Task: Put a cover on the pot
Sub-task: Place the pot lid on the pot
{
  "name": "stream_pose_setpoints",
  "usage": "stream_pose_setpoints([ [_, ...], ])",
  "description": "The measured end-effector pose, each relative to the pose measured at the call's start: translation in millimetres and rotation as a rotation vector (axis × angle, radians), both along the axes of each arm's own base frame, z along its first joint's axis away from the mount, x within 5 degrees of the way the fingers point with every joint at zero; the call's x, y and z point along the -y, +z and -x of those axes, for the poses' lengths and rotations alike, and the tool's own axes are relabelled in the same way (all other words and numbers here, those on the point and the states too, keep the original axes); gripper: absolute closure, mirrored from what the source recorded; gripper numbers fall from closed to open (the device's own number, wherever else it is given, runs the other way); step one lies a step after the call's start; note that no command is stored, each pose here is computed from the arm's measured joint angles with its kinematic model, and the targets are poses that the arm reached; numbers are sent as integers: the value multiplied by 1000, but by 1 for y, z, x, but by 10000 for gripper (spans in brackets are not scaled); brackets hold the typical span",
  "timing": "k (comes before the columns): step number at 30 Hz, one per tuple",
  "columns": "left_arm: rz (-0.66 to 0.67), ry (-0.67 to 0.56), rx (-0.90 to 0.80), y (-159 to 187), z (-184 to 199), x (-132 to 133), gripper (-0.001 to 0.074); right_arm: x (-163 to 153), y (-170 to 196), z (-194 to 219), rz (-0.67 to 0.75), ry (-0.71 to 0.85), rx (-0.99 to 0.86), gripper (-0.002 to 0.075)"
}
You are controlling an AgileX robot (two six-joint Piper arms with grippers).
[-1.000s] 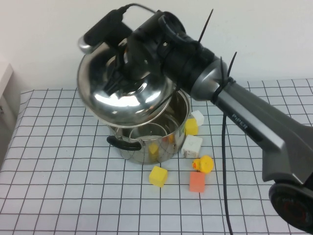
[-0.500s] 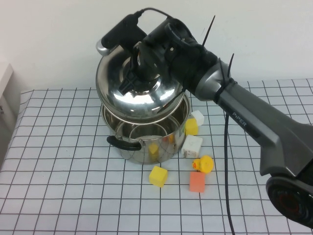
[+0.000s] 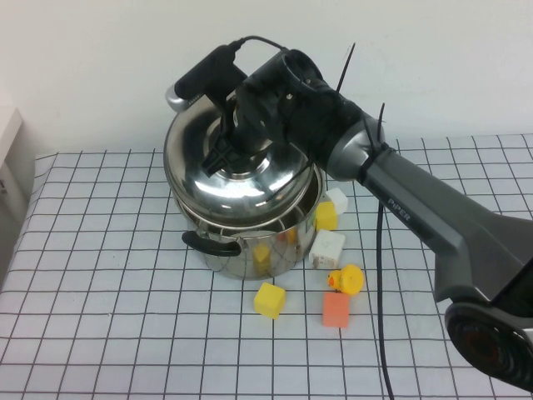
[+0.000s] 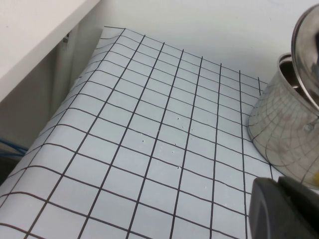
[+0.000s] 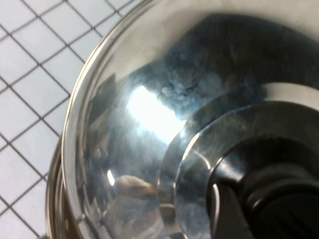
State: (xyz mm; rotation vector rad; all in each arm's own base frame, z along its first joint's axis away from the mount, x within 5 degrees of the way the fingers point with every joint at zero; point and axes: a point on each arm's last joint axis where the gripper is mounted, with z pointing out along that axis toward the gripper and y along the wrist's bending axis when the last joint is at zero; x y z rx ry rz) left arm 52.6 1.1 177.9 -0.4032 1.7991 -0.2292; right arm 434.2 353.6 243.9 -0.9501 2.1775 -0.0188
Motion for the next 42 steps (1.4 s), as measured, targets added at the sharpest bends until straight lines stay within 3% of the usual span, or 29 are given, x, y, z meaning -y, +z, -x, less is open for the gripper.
stream_pose_setpoints([
  [42,0,0,0,0,0,0,738,4,-15,-1,11,-17,-86,377],
])
